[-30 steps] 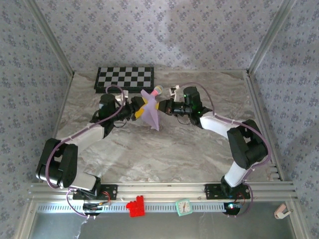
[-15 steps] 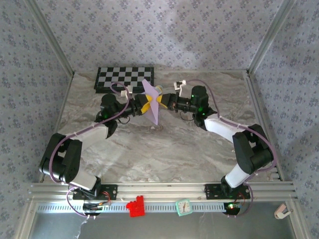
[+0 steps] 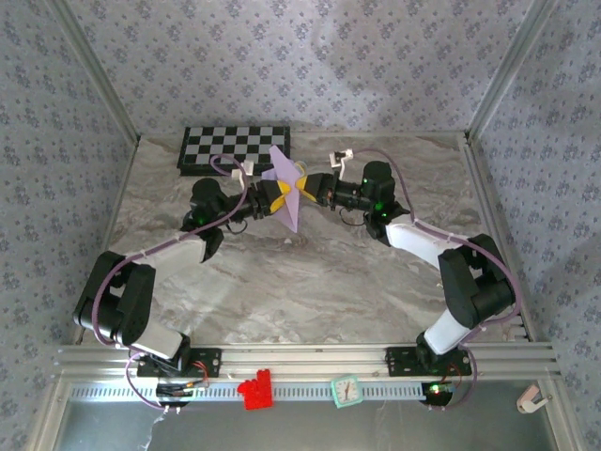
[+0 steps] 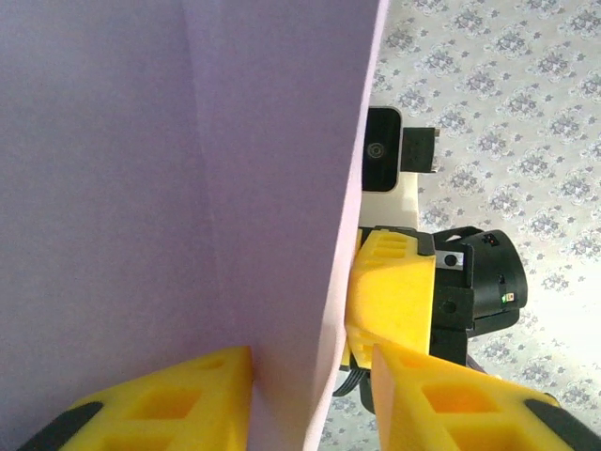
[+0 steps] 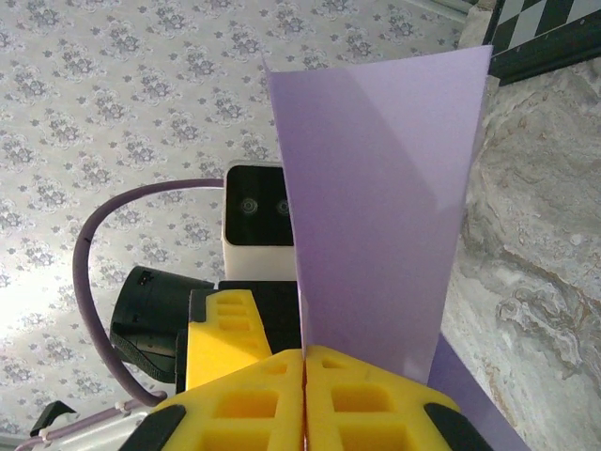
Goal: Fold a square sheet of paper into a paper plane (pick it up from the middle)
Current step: Turn over the paper at the center of the table.
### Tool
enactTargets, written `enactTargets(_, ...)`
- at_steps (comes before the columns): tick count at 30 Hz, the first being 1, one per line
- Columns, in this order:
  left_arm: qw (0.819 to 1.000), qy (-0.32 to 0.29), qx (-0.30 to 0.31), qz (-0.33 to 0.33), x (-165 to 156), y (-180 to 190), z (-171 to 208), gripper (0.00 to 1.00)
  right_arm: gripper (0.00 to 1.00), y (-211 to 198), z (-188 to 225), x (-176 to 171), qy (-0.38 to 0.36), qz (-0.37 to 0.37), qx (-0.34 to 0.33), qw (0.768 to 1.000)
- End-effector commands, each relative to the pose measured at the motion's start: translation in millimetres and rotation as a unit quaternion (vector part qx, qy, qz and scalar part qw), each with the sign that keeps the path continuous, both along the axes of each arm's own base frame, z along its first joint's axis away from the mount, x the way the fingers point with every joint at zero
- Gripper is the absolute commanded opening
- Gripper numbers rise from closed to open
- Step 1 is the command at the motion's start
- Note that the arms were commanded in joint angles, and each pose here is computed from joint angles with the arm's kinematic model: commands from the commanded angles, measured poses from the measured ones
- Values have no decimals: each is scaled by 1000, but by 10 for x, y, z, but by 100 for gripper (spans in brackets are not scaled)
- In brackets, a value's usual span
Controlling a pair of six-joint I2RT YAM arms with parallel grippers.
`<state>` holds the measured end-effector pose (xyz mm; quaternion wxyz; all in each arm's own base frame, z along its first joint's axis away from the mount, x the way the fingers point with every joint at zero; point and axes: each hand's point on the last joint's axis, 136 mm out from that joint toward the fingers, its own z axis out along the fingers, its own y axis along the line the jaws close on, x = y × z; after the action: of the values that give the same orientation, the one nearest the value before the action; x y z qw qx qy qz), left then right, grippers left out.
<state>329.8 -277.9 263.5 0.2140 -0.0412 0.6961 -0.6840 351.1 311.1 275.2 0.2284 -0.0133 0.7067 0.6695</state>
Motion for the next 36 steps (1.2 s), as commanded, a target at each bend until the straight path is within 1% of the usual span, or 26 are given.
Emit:
enactTargets(1, 999, -47, -9, -8, -26, -21, 201, 32, 10, -15, 121, -3, -13, 8, 13, 1000)
enactTargets(5, 999, -49, -2, -5, -10, -22, 184, 24, 13, -27, 118, 6, -10, 7, 13, 1000)
enactTargets(10, 999, -53, 8, -2, 8, -23, 164, 14, 24, -71, 113, 34, -10, 5, 8, 1000)
enactTargets(14, 998, -53, 27, 4, 22, -11, 125, 11, 32, -163, 73, 72, -14, -9, -10, 1000)
enactTargets(16, 998, -48, 49, 7, 30, 3, 67, 10, 38, -247, 10, 95, -16, -24, -33, 999)
enactTargets(18, 996, -41, 78, 12, 37, 27, -20, 10, 43, -353, -83, 109, -21, -43, -69, 996)
enactTargets(20, 991, -34, 130, 19, 42, 68, -142, 10, 47, -503, -199, 138, -23, -74, -117, 990)
enactTargets(22, 976, -18, 215, 28, 27, 158, -355, 10, 50, -670, -328, 145, -25, -106, -179, 978)
enactTargets(23, 966, -18, 257, 31, 19, 198, -429, 10, 51, -746, -374, 145, -27, -118, -207, 971)
enactTargets(24, 950, -19, 310, 32, -3, 249, -513, 10, 52, -826, -414, 143, -29, -129, -237, 963)
enactTargets(25, 929, -20, 367, 36, -5, 314, -604, 10, 52, -895, -469, 110, -26, -134, -265, 954)
enactTargets(27, 888, -27, 458, 29, -27, 404, -715, 10, 53, -1028, -528, 96, -29, -151, -308, 939)
enactTargets(29, 843, -37, 536, 29, -5, 485, -792, 10, 53, -1155, -560, 83, -29, -167, -336, 926)
enactTargets(30, 823, -41, 566, 31, 13, 518, -818, 10, 53, -1212, -576, 81, -27, -175, -347, 921)
enactTargets(32, 771, -46, 635, 32, 32, 603, -889, 10, 53, -1365, -644, 74, -13, -197, -370, 908)
enactTargets(34, 722, -48, 689, 35, 70, 668, -943, 10, 53, -1476, -688, 73, 0, -212, -376, 902)
enactTargets(35, 692, -48, 719, 42, 107, 721, -962, 10, 53, -1531, -695, 67, 6, -219, -377, 900)
enactTargets(36, 669, -47, 740, 45, 132, 758, -987, 10, 53, -1576, -723, 61, 12, -225, -379, 897)
